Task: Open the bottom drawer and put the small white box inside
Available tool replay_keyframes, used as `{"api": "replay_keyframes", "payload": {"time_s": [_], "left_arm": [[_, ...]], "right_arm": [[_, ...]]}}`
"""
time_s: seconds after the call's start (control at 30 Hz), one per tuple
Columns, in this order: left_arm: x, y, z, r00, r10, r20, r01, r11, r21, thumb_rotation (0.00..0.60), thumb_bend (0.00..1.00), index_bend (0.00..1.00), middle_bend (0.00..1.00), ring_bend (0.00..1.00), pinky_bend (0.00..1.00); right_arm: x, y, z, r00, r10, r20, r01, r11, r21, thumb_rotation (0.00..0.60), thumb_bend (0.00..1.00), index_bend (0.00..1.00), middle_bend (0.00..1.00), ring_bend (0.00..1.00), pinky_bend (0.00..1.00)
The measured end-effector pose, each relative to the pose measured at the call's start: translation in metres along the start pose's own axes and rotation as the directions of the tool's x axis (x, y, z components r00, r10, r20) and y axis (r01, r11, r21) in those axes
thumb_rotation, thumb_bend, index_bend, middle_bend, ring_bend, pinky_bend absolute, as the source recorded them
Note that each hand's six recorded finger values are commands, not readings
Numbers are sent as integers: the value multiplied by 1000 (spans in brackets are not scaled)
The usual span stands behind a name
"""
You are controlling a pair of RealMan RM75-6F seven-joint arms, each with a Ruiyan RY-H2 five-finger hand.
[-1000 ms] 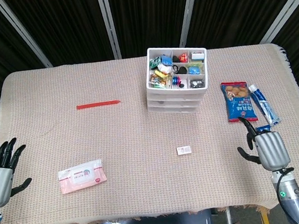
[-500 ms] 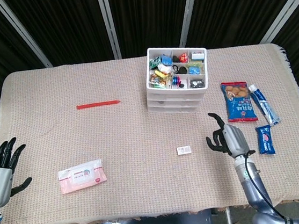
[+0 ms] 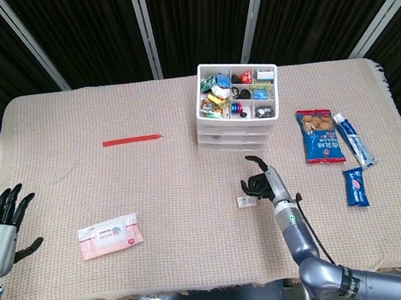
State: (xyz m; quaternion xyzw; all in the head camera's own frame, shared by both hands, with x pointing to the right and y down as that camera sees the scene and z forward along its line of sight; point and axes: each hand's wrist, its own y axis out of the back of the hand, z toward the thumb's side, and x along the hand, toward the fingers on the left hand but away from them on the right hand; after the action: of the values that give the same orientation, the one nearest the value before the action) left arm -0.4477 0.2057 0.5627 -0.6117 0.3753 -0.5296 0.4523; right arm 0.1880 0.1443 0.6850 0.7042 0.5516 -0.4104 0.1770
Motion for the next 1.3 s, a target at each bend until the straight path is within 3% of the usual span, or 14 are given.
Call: {"api": "replay_keyframes", "payload": {"time_s": [0.27,0.57,0.93,1.3], "left_arm": [[1,1,-1,1000,1,-1,-1,1000,-3,600,113,135,0,0,0],[2,1,-2,1000,3,-1,-3,1000,-8,600,112,136,0,0,0],[2,1,-3,1000,-4,-6,4,1000,-19,600,113,136,0,0,0],[3,1,-3,1000,-11,-11,11,1000,-30,600,113,136,0,0,0]], "right_arm": [[-20,-28,8,999,20,26,-15,988,-153,600,393,196,833,832,744],[-34,-43,16,1000,4,20,2,957,-290,600,401,214,833,831,744],[-52,-49,18,999,-24,28,32,943,-330,600,424,233,834,831,744],[-64,-56,19,999,3,40,12,934,-358,600,441,178,833,831,744]]}}
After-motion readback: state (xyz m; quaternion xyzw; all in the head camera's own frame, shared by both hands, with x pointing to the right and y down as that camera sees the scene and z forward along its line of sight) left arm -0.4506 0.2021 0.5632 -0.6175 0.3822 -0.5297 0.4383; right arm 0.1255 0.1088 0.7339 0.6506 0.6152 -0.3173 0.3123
